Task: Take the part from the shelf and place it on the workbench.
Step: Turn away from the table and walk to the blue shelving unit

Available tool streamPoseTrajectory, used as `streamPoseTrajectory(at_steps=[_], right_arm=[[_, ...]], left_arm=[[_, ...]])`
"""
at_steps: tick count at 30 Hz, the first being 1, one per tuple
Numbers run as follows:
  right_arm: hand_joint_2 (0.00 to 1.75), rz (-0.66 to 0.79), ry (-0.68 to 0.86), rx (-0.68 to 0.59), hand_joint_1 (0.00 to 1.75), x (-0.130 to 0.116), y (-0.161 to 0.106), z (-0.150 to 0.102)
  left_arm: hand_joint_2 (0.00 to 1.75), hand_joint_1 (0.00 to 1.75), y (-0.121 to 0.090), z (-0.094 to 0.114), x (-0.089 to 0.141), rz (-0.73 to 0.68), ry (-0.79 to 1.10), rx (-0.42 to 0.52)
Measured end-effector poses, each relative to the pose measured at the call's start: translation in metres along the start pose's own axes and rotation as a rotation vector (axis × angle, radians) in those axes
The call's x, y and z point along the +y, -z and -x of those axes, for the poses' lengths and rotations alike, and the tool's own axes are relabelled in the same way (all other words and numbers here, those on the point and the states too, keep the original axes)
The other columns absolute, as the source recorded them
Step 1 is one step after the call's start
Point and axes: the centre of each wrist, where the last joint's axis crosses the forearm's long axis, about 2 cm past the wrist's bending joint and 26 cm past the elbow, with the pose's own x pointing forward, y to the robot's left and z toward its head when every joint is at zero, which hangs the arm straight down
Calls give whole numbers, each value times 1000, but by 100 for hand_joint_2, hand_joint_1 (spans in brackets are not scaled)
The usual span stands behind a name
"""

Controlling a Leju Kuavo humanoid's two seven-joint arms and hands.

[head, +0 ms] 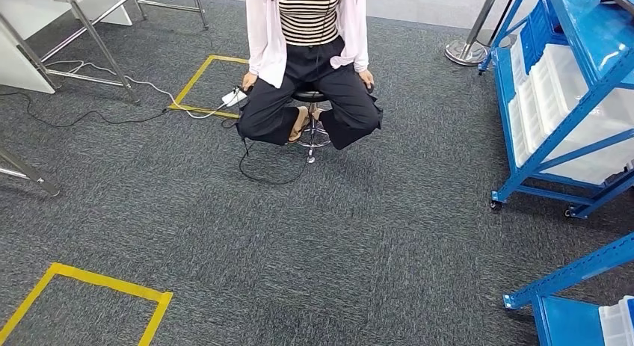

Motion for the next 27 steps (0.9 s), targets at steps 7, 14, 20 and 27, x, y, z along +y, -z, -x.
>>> streamPoseTrajectory(at_steps=[7, 14, 20, 27], right_arm=[[0, -3, -1, 0, 0, 1, 0, 1], [0, -11, -6, -6, 0, 2, -1, 0], [0, -12, -6, -8, 0, 2, -1, -1], [0, -11, -11, -12, 0, 2, -1, -1]], left_arm=[[0, 0, 0, 3, 0, -3, 2, 5], [0, 0, 0, 3, 0, -10, 0, 7], [0, 0, -1, 4, 0, -11, -2, 8], [0, 0, -1, 4, -1, -11, -2, 11]])
